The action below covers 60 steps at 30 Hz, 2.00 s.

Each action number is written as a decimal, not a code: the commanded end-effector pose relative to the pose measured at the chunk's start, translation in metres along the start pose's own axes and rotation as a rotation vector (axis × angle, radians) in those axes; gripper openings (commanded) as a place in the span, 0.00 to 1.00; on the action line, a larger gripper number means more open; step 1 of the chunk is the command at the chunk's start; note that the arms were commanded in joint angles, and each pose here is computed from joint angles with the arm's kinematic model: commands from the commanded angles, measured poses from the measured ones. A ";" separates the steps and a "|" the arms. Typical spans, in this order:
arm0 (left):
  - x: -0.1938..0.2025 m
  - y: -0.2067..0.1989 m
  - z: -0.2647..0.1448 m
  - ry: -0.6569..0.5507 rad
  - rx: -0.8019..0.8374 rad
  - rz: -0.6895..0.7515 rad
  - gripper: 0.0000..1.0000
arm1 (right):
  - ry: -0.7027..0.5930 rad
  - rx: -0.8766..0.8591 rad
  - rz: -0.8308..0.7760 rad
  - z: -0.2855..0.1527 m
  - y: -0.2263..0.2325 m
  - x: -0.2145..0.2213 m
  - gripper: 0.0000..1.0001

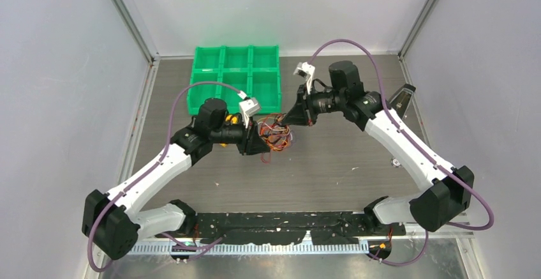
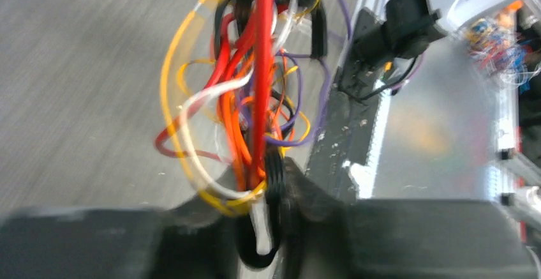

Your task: Untangle the cables

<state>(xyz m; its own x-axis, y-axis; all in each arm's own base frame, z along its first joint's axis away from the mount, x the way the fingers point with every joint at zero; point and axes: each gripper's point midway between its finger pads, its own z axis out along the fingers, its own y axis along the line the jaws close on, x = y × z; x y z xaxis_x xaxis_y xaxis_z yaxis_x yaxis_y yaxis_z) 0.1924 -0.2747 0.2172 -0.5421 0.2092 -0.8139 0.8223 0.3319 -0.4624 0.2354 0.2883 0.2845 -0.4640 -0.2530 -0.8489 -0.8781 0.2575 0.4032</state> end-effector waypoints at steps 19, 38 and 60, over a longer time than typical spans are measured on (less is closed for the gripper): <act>0.083 0.080 -0.109 0.290 -0.331 0.179 0.00 | -0.093 0.692 0.190 -0.174 -0.155 0.037 0.05; 0.129 0.156 -0.215 0.581 -0.590 0.285 0.00 | 0.006 1.000 0.161 -0.263 -0.195 0.073 0.05; 0.036 0.087 -0.126 0.300 -0.404 0.407 0.00 | 0.151 0.617 0.028 -0.165 -0.143 0.055 0.05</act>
<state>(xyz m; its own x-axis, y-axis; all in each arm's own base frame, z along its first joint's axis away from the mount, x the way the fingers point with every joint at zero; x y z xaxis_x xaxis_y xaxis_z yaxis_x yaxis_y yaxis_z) 0.1959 -0.1331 0.1580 -0.2837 0.6645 -0.6913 0.9226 0.3856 -0.0080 0.2925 0.1001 0.1792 -0.6704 -0.3528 -0.6528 -0.6465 0.7095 0.2804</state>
